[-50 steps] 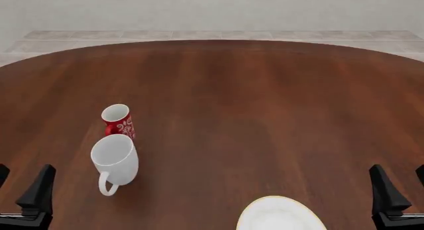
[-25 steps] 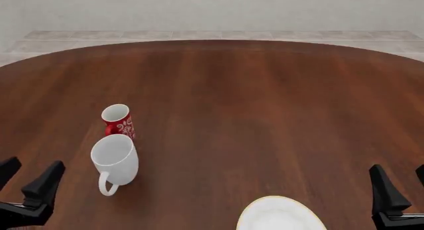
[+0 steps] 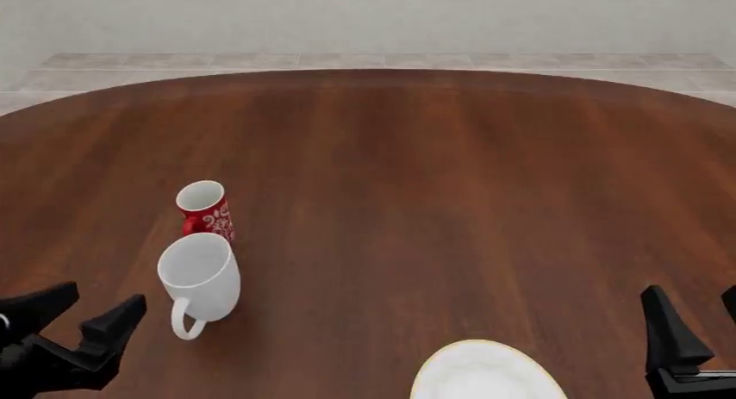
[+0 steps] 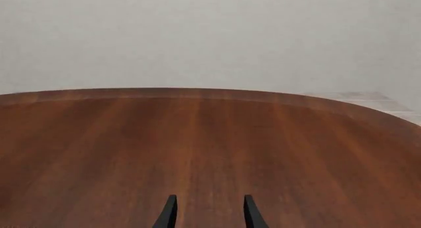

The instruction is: Put the white mug on the plate.

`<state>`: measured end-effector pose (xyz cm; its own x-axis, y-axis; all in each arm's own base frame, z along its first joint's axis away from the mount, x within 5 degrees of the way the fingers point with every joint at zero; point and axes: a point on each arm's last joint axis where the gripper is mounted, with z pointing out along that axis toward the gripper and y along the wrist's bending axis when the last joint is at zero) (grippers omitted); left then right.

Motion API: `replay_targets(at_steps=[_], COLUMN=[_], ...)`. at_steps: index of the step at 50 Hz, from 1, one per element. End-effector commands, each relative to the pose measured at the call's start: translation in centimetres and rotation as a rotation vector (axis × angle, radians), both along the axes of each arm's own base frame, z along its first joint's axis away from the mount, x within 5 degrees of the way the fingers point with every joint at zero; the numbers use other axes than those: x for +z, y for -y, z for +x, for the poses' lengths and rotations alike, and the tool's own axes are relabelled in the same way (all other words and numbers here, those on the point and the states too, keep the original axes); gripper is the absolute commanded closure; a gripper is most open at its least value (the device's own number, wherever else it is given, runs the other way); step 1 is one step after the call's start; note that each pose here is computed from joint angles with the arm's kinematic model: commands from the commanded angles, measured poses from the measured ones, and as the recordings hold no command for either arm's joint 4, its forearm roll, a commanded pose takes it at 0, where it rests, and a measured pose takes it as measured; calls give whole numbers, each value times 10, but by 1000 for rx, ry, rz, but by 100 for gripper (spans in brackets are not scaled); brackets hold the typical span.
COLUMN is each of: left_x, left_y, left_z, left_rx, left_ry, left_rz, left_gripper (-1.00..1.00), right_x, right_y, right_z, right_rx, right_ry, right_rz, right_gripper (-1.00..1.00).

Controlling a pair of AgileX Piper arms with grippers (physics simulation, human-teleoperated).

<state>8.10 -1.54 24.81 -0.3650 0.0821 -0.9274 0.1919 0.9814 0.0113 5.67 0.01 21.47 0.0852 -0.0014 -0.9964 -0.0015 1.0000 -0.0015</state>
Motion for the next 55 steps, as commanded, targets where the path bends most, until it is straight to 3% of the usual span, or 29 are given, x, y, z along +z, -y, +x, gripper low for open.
replay_targets(at_steps=[1, 23, 55], left_x=[-5, -30, -48], left_y=[4, 11, 14], left_z=[13, 33, 53], left_rx=[-20, -32, 3], left_ry=[-67, -196, -275], left_rz=[35, 23, -4], left_gripper=[-100, -100, -100], right_x=[0, 0, 0], right_y=[0, 0, 0], right_z=[0, 0, 0], right_rx=[-2, -1, -1], right_ry=[1, 1, 0], right_rz=[1, 1, 1], right_gripper=[-100, -100, -100])
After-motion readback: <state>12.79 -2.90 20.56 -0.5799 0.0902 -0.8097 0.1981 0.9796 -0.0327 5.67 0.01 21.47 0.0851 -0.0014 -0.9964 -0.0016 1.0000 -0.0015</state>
